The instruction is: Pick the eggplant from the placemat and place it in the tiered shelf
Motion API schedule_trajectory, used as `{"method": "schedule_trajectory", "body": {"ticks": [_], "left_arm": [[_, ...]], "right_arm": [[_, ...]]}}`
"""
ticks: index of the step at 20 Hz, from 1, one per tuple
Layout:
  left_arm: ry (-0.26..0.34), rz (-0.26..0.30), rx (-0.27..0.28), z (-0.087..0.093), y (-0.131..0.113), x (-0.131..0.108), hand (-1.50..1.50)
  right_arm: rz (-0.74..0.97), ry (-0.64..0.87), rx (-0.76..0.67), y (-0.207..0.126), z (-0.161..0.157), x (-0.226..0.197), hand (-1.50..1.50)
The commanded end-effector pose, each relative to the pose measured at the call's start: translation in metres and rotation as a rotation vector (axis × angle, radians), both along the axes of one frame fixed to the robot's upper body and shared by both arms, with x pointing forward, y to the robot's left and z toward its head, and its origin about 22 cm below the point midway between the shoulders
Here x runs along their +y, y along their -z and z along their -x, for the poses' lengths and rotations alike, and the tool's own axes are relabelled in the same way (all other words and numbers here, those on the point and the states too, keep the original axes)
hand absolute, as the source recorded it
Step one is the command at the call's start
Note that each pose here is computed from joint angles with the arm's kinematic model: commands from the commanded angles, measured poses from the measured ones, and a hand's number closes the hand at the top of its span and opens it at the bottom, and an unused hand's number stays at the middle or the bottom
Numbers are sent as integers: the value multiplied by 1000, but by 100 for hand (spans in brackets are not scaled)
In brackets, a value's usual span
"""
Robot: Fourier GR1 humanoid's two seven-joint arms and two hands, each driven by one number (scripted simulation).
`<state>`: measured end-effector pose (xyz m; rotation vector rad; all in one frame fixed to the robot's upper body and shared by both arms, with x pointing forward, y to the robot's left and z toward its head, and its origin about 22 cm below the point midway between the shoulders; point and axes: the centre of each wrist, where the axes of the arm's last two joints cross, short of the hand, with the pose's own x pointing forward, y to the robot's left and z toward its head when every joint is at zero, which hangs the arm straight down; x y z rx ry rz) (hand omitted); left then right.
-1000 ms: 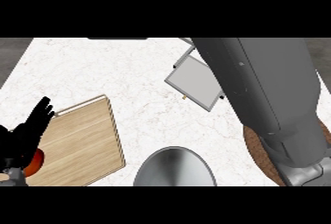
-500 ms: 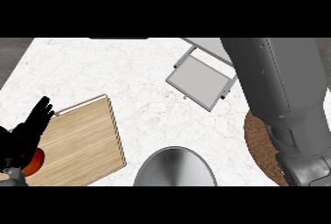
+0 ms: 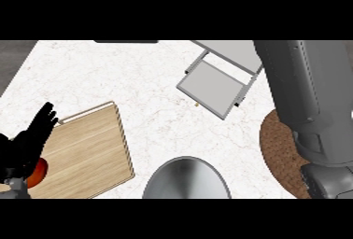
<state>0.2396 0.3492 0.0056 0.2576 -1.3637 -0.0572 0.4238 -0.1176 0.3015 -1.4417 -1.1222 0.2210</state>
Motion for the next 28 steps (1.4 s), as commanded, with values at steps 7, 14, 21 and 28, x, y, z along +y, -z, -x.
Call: {"method": "schedule_trajectory", "body": {"ticks": [7, 14, 21, 28], "left_arm": [[9, 13, 32, 3, 2, -10, 0], [-14, 5, 23, 23, 20, 16, 0], [-17, 8, 43, 13, 9, 5, 0], [-46, 17, 42, 17, 4, 15, 0]], "right_arm": [[-99, 1, -115, 3, -5, -26, -150], [-339, -23, -222, 15, 14, -19, -150], [-457, -83, -416, -19, 59, -25, -150], [-438, -19, -492, -52, 145, -65, -150]]}}
